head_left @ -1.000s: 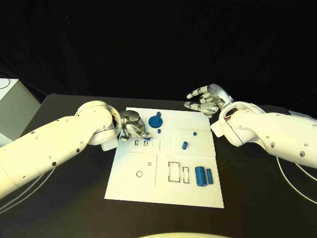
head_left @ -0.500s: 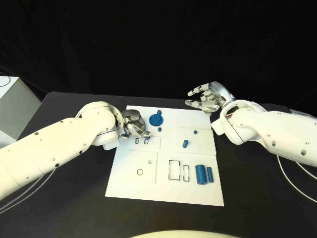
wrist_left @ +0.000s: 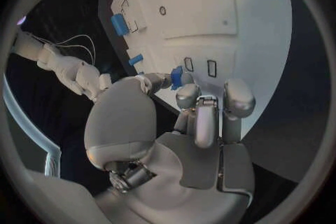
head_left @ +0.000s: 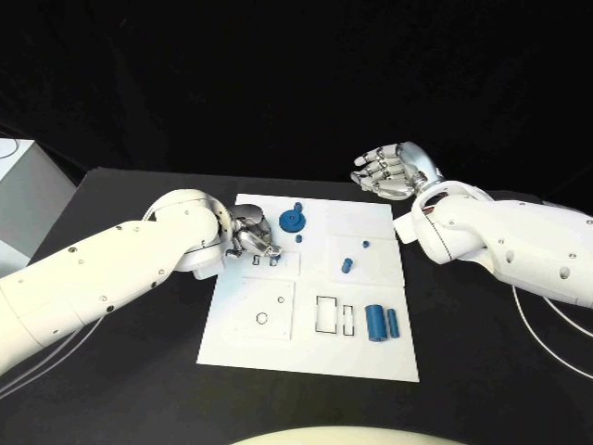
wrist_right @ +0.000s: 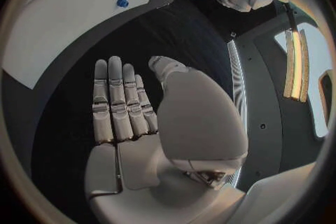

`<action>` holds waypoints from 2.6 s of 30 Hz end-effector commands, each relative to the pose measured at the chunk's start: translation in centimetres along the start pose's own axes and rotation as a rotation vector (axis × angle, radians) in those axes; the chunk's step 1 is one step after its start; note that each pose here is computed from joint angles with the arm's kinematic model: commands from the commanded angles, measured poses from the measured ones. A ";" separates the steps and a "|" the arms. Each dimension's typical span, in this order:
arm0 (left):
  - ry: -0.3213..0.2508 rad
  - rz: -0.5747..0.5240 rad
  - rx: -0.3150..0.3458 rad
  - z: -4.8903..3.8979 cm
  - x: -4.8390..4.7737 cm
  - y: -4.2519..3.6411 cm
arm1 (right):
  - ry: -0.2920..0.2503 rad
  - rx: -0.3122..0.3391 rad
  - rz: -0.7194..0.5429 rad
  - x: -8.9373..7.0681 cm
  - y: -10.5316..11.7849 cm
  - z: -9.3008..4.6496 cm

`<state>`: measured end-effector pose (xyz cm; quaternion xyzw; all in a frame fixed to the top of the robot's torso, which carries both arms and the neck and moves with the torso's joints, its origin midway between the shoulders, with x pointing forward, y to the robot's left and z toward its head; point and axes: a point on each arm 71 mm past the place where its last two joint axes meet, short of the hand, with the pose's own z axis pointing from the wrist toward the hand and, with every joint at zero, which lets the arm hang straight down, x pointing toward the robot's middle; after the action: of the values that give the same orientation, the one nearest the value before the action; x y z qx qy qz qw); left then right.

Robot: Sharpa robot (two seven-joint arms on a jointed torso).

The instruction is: Assemble the parts on the task board

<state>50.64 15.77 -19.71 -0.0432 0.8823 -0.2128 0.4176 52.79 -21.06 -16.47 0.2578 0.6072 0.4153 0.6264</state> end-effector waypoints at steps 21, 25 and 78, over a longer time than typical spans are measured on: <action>0.040 0.055 -0.022 0.42 1.17 0.47 | -0.036 -0.064 0.127 -0.5 0.3 0.3; 0.041 0.059 -0.023 0.43 1.28 0.54 | -0.036 -0.061 0.131 -0.5 0.3 0.3; 0.057 0.046 -0.005 0.63 1.61 -0.18 | -0.018 -0.042 0.143 -0.5 0.1 0.2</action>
<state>50.34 15.56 -20.94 -0.0224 0.8922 -0.1914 0.4084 53.08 -21.51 -16.11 0.2960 0.5702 0.4629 0.6107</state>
